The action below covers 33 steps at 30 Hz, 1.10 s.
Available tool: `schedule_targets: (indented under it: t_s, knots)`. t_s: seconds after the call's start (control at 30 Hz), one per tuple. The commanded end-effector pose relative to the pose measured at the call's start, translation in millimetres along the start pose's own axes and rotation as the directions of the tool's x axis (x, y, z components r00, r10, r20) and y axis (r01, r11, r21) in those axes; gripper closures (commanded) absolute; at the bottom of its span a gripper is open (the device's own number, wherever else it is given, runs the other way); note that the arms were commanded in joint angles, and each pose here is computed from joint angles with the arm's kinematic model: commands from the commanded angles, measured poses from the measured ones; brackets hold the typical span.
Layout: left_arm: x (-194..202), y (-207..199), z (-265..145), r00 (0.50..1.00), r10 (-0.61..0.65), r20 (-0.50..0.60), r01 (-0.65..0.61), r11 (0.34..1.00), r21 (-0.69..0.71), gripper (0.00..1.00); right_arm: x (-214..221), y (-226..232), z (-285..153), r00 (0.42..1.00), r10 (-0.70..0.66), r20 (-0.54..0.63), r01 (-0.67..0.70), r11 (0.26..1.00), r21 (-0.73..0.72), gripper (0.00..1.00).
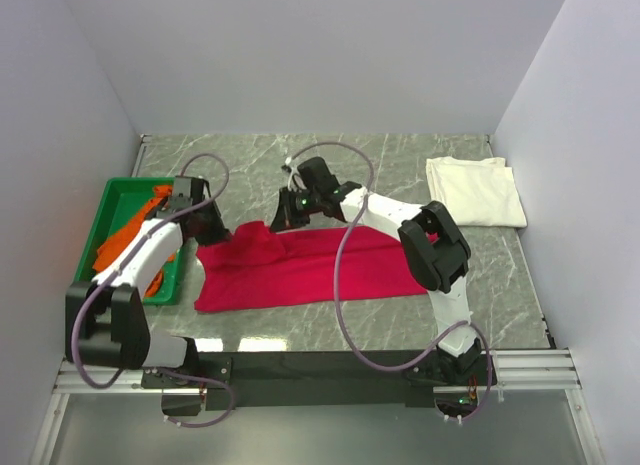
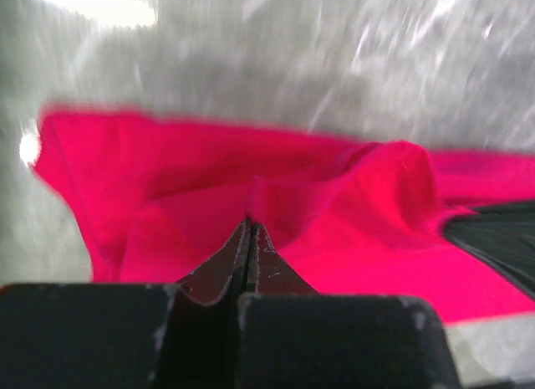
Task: Fold and stack the t-shirts
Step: Fold the tshirt
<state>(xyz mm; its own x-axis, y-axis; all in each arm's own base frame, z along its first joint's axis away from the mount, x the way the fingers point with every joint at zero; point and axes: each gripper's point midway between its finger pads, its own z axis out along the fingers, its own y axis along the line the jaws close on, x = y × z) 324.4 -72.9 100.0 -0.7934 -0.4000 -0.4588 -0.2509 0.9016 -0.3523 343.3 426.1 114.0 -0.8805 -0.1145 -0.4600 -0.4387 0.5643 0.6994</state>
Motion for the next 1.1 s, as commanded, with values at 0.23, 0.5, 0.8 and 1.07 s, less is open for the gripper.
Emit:
schedule_targets:
  t_s: [0.23,0.5,0.8,1.07]
  knots:
    - [62,-10,-41,0.976,-0.192,-0.103,0.203,0.972,0.116,0.99,50,17,-22,0.995,-0.053,-0.090,0.055,0.998,0.019,1.00]
    - [103,-3,-46,0.940,-0.274,-0.202,0.301,0.947,0.114,0.99,75,19,-32,0.986,-0.093,-0.141,0.100,0.994,0.040,1.00]
    - [111,7,-60,0.936,-0.307,-0.173,0.323,0.943,0.077,0.99,119,9,-40,0.958,-0.093,-0.271,0.107,0.994,0.035,0.99]
    - [126,17,-64,0.931,-0.315,-0.186,0.329,0.943,0.044,0.99,140,2,-40,0.942,-0.085,-0.324,0.103,0.994,0.039,0.99]
